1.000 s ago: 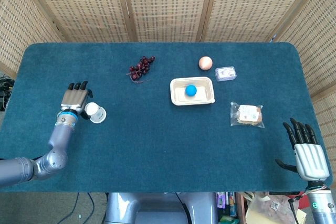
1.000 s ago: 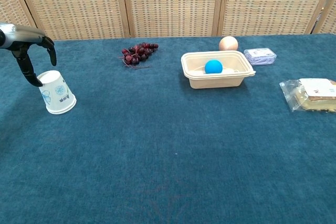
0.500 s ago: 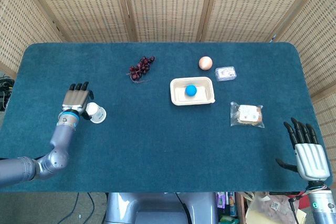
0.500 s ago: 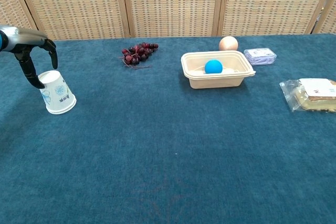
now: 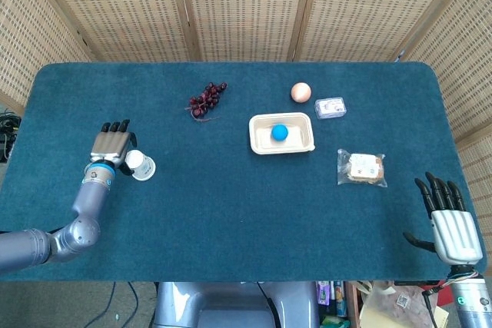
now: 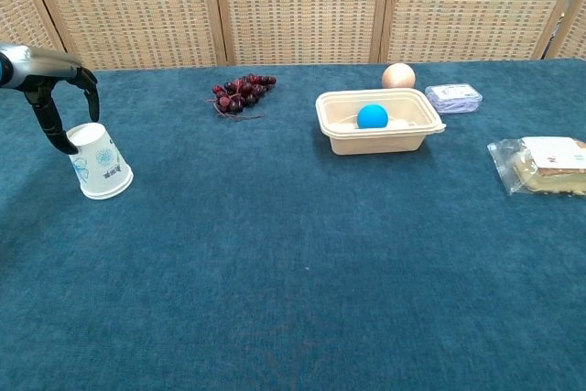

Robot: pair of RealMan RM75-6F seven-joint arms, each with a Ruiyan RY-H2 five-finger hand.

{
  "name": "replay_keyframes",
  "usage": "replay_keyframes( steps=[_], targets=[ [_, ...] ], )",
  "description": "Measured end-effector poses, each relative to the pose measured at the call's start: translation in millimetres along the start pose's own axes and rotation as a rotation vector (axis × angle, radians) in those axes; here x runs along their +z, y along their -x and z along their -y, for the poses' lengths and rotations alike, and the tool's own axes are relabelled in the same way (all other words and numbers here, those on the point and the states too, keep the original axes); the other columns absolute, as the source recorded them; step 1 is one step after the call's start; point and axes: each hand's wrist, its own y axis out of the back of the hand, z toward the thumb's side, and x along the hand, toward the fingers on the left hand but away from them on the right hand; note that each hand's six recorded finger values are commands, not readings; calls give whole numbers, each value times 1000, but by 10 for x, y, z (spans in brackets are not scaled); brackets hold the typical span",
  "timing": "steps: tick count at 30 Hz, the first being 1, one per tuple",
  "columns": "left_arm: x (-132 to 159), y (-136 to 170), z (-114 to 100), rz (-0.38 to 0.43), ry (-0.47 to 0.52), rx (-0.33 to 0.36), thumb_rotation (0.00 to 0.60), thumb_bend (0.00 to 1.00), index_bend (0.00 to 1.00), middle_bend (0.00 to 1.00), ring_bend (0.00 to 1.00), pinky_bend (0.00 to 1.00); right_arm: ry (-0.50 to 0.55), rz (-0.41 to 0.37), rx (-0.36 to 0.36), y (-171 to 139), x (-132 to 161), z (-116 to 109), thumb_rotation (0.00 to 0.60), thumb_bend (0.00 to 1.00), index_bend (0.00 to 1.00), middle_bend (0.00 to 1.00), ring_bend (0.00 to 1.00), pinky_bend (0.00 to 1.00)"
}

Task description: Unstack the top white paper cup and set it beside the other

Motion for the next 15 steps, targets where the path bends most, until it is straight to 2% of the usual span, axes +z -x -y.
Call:
replay_keyframes(
  steps=[11,15],
  targets=[
    [-1,-38,19,-4,9,9,600,192,424,0,0,0,1,-3,3,-2,5,7,600,35,0,0,0,0],
    [14,-33,-7,5,22,21,600,262,464,0,0,0,-2,-4,6,0,8,11,600,35,0,0,0,0]
  ],
)
